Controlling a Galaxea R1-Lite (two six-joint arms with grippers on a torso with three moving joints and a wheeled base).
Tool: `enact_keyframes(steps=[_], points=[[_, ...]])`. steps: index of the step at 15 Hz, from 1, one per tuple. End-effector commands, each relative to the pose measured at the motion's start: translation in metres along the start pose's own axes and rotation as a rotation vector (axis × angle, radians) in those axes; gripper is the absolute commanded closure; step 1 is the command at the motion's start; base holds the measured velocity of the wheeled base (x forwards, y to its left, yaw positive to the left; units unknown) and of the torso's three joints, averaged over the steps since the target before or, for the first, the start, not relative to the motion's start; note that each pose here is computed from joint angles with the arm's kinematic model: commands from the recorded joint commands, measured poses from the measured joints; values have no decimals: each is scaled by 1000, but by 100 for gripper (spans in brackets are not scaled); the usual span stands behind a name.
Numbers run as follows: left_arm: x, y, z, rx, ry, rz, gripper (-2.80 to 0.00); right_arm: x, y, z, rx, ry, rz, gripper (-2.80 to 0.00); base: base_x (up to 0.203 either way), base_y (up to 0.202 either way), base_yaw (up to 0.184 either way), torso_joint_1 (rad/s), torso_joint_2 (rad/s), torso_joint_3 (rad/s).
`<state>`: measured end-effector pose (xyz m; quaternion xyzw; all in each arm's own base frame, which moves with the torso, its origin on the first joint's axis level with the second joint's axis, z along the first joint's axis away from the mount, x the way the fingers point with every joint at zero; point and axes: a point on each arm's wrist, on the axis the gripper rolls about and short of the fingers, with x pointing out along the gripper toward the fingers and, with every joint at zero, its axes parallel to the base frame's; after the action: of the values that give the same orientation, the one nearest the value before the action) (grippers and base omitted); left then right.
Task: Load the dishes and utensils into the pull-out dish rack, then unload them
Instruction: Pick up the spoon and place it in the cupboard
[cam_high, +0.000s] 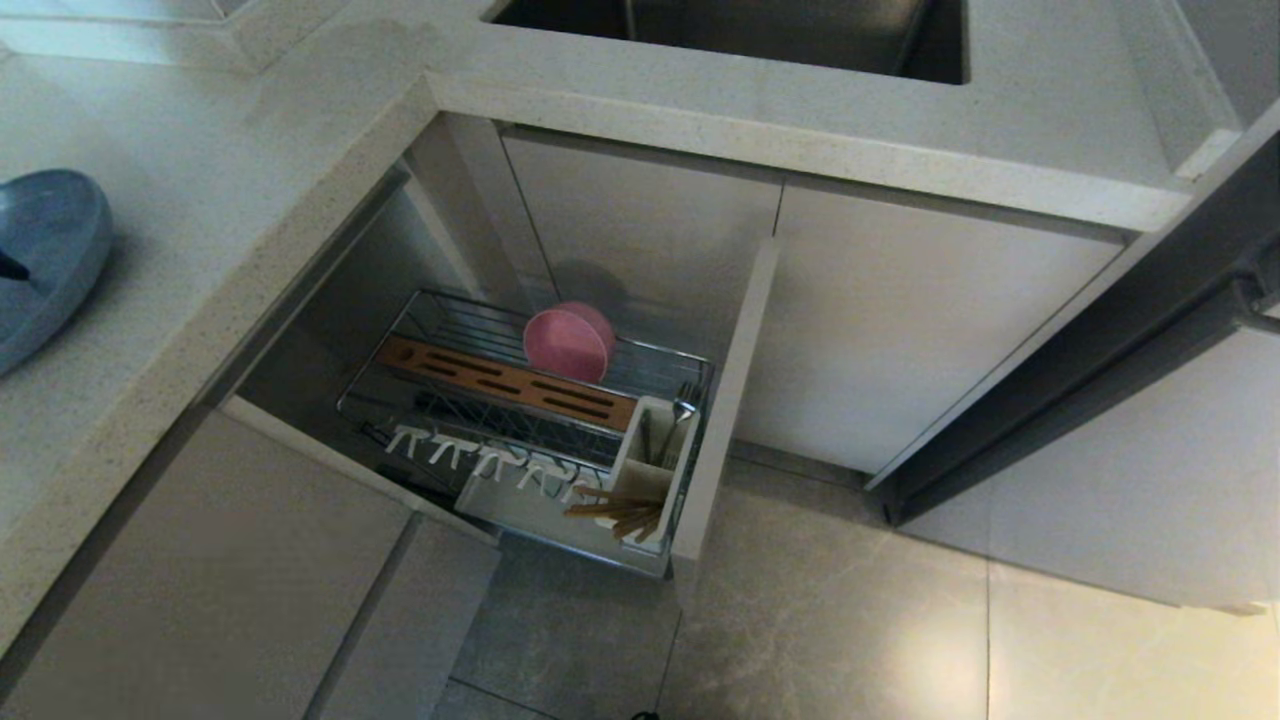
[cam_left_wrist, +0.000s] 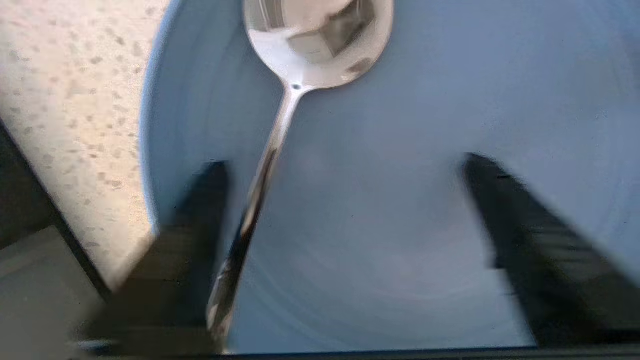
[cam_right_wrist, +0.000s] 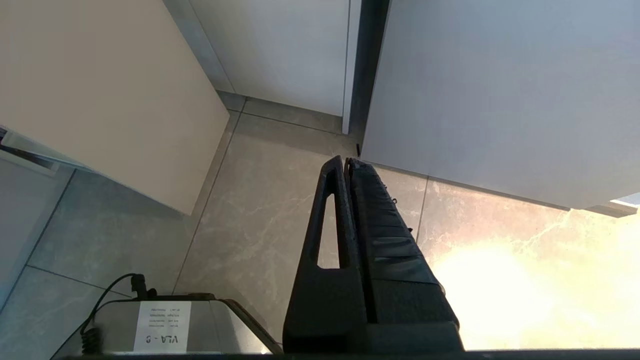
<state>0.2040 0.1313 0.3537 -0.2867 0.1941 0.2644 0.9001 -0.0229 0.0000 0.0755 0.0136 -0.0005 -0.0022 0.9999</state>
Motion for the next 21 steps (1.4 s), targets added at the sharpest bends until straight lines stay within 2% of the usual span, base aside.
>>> enact_keyframes(steps=[1,14,16,21], points=[[1,0,0,-13,4,1,0,0,0,0,0,-1,0,0,0,0,0,0,0,0],[-3,-1,0,-16,-5,-5,0,0,0,0,0,-1,0,0,0,0,0,0,0,0],[-15,-4,4,-15,-42,-22,0,0,0,0,0,-1,0,0,0,0,0,0,0,0],[-77,-16,1,17,-179,-106,0,0,0,0,0,-1,0,0,0,0,0,0,0,0]])
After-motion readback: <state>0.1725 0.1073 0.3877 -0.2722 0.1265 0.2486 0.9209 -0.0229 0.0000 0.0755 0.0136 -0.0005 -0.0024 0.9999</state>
